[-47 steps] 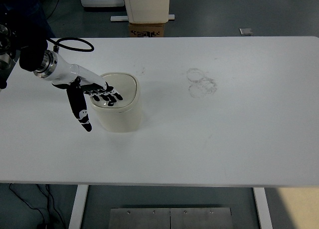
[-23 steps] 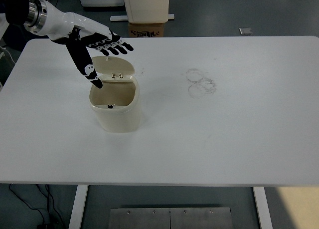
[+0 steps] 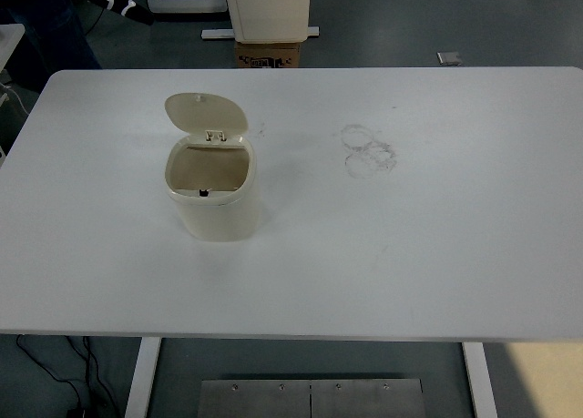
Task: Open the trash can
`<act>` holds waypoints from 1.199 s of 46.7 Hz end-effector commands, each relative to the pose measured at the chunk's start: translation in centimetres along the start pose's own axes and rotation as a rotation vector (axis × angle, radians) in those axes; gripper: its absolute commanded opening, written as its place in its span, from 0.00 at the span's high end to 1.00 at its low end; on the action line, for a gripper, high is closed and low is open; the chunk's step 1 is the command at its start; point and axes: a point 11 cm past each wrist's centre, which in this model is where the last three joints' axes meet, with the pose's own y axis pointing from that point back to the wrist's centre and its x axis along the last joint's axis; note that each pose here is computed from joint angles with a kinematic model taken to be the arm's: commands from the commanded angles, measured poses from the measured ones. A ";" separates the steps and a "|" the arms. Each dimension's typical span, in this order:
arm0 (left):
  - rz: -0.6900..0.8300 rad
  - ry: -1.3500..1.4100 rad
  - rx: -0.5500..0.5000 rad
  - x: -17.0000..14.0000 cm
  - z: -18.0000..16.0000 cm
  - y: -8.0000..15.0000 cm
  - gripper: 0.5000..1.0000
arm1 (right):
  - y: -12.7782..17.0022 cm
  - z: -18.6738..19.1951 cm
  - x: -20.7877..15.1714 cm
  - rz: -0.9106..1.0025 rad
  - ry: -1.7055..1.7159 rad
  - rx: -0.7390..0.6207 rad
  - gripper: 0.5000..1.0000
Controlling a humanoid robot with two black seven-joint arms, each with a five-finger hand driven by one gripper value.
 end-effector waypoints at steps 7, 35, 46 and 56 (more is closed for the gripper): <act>0.163 0.211 -0.065 3.4 -2.7 0.5 0.00 | 0.0 0.0 0.0 0.001 0.000 0.000 0.02; 0.285 0.871 -0.198 0.9 -19.8 -4.0 0.00 | 0.0 0.0 0.0 -0.001 0.000 0.000 0.02; 0.362 0.938 -0.304 -0.8 -21.7 -6.6 0.00 | 0.0 0.0 0.0 -0.001 0.000 0.000 0.02; 0.441 0.981 -0.311 -1.1 -23.3 -7.4 0.00 | 0.0 0.0 -0.5 -0.024 -0.008 -0.001 0.02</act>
